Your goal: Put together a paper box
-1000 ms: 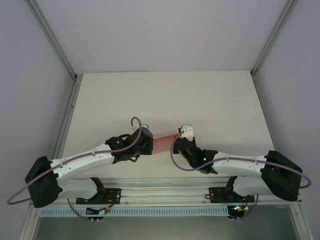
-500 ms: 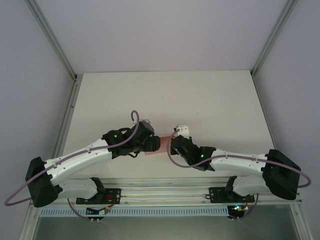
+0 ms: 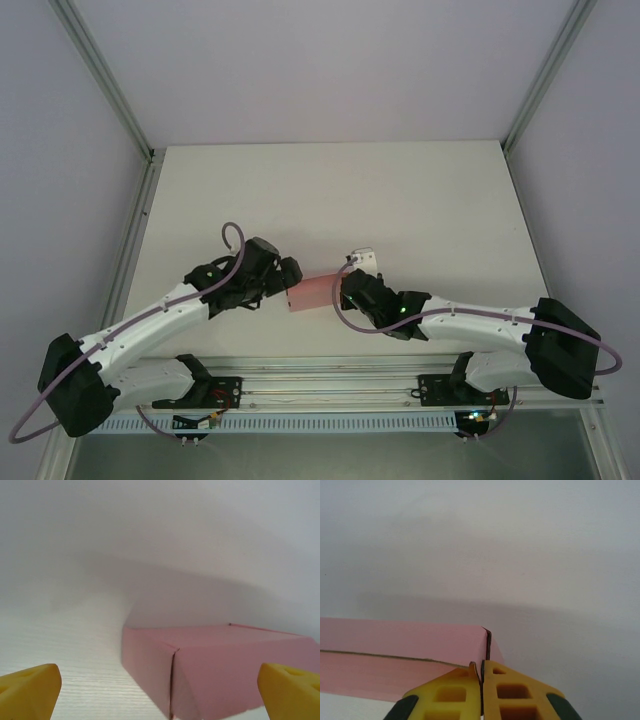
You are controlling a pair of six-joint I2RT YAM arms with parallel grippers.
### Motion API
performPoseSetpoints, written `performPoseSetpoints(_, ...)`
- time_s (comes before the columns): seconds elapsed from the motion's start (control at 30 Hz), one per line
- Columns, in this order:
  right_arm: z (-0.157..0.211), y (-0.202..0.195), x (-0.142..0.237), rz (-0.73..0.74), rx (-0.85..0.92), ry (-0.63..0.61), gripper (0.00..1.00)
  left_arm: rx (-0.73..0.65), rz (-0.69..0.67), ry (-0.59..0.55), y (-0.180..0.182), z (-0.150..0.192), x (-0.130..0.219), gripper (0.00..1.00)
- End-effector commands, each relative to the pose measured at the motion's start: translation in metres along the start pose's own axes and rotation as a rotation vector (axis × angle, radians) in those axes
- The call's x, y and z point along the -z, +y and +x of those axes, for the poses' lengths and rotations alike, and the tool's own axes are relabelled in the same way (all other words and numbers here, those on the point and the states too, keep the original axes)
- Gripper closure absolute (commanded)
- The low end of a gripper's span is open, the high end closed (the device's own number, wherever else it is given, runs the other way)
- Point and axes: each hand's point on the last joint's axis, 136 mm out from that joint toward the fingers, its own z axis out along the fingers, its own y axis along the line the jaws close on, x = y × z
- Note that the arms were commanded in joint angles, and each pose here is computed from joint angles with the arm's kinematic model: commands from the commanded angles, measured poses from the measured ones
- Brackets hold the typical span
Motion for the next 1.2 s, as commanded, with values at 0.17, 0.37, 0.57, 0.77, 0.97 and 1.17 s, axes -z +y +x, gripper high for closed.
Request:
performPoseSetpoints(0.17,0.089,-0.024,-0.001,0.057,0.105,0.334,0.9,0.119,0.121,0.096,-0.001,0.028,-0.025,0.2)
performPoseSetpoints(0.37,0.084,-0.02,0.002,0.037,0.091,0.33,0.84,0.132,0.102,0.106,0.014,0.038,-0.034,0.36)
performPoseSetpoints(0.57,0.077,0.0,0.019,-0.109,0.112,0.334,0.6,0.127,0.042,0.117,0.03,0.045,-0.043,0.42)
performPoseSetpoints(0.77,0.033,0.01,0.041,-0.174,0.142,0.218,0.39,0.114,0.02,0.125,0.035,0.048,-0.05,0.5)
performPoseSetpoints(0.97,-0.004,-0.006,0.054,-0.154,0.002,0.152,0.21,0.098,0.006,0.15,0.038,0.054,-0.056,0.54)
performPoseSetpoints(1.17,-0.035,0.002,0.052,-0.302,-0.213,0.141,0.18,0.078,0.002,0.16,0.041,0.058,-0.057,0.55)
